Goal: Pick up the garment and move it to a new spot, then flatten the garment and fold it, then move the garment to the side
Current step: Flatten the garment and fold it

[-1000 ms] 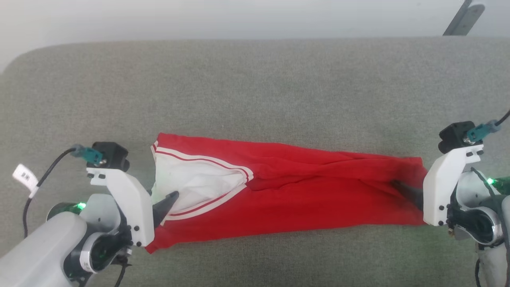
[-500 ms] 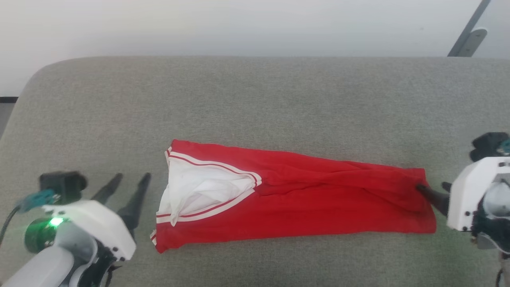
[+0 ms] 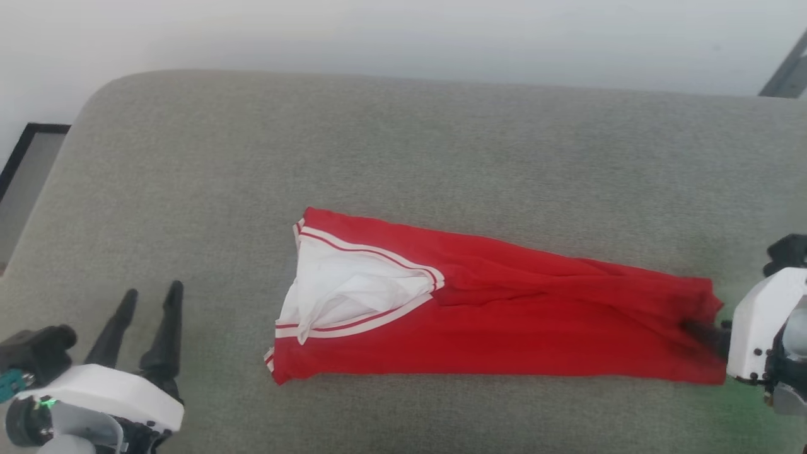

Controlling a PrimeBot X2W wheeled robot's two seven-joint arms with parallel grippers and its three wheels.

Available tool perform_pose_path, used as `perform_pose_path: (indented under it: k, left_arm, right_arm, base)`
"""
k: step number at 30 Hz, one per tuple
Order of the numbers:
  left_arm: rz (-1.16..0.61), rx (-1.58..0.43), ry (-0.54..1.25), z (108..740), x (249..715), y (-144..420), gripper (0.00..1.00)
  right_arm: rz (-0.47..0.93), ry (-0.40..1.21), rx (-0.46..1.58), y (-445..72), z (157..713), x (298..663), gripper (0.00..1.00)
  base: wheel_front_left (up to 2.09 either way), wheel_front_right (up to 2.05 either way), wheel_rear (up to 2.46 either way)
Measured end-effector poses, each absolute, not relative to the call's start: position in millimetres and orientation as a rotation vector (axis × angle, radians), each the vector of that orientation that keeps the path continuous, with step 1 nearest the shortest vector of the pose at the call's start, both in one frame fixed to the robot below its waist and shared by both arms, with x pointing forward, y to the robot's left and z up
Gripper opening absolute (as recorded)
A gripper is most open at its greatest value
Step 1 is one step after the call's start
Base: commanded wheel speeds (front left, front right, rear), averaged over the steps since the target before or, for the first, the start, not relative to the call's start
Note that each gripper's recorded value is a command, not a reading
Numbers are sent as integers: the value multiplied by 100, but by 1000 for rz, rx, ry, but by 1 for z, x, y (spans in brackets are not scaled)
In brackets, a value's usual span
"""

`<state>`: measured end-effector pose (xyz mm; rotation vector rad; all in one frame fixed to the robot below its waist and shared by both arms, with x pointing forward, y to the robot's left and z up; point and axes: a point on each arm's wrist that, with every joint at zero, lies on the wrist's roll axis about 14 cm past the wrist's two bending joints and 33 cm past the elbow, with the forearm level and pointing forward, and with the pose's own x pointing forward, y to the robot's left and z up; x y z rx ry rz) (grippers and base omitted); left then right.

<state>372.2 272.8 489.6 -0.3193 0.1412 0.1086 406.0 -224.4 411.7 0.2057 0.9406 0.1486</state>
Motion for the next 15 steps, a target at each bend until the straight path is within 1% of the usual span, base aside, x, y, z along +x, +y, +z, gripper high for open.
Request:
perform_pose_path:
  k: [9, 10, 11, 12, 15]
  left_arm:
    - [205, -323, 53, 486, 355, 302, 100]
    - [209, -333, 42, 487, 354, 303, 100]
    - [216, -340, 36, 486, 352, 305, 100]
    - [220, -326, 35, 484, 349, 307, 100]
    - [243, -336, 4, 486, 346, 314, 100]
  right_arm:
    - [227, 1081, 191, -199, 380, 409, 100]
    - [235, 1095, 190, -197, 378, 409, 47]
    - [248, 1106, 187, -193, 377, 410, 12]
    - [260, 1112, 184, -190, 377, 411, 0]
    - [288, 1112, 201, -181, 377, 415, 0]
  base:
    - [0, 0, 0]
    - [0, 0, 0]
    - [0, 0, 0]
    - [0, 0, 0]
    - [0, 0, 0]
